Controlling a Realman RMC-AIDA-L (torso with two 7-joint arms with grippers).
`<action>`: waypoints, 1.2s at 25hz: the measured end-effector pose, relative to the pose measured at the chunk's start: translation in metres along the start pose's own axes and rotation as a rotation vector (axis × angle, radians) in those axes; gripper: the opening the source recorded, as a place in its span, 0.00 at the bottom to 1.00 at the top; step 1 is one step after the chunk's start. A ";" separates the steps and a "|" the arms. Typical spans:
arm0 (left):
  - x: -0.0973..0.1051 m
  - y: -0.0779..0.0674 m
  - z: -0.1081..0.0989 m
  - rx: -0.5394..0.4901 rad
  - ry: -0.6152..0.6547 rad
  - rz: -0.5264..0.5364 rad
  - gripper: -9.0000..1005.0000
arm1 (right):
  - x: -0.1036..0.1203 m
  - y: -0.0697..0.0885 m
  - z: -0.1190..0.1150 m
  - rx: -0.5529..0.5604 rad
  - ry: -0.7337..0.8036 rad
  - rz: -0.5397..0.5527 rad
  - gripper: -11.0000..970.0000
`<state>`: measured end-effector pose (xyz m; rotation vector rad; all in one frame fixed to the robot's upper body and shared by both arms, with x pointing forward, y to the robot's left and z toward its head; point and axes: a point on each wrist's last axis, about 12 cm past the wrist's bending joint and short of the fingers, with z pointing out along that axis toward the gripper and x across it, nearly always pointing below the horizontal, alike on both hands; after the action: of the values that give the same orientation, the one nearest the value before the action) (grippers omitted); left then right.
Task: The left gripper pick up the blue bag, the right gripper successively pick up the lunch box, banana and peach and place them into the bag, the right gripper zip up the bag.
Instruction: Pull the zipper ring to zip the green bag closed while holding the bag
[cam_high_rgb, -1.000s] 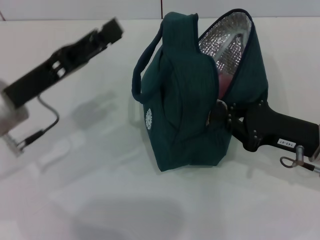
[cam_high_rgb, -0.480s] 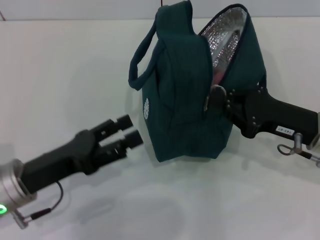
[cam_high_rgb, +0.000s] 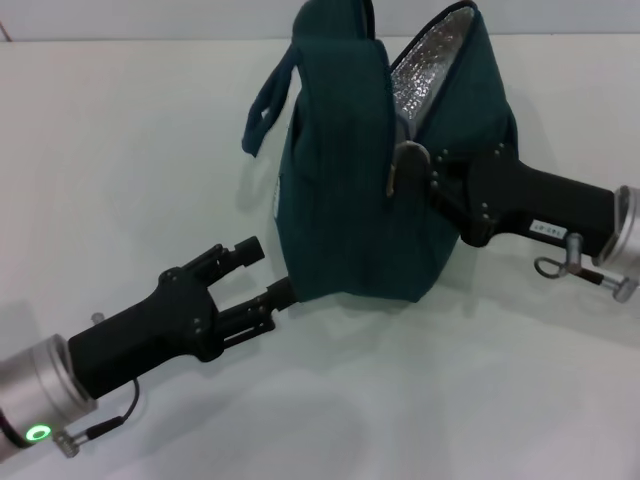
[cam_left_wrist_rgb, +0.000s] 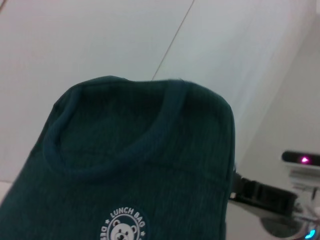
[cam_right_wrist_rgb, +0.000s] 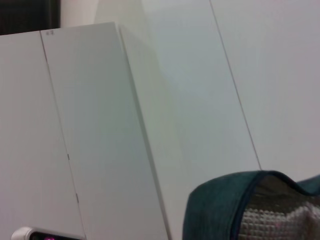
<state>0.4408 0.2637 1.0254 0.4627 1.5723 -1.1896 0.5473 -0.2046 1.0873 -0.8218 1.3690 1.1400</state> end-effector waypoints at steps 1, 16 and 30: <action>0.001 0.001 0.002 -0.012 -0.005 0.015 0.85 | -0.001 -0.001 0.002 -0.003 0.001 -0.004 0.02; -0.005 0.017 0.032 -0.074 -0.015 0.102 0.85 | -0.008 -0.007 0.014 -0.013 0.018 -0.029 0.02; -0.005 0.022 0.034 -0.100 0.016 0.142 0.54 | -0.011 -0.009 0.018 -0.021 0.015 -0.036 0.02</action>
<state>0.4771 0.2456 1.0218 0.5110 1.5779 -0.9972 0.5628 -0.1914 1.0984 -0.8683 1.3518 1.1240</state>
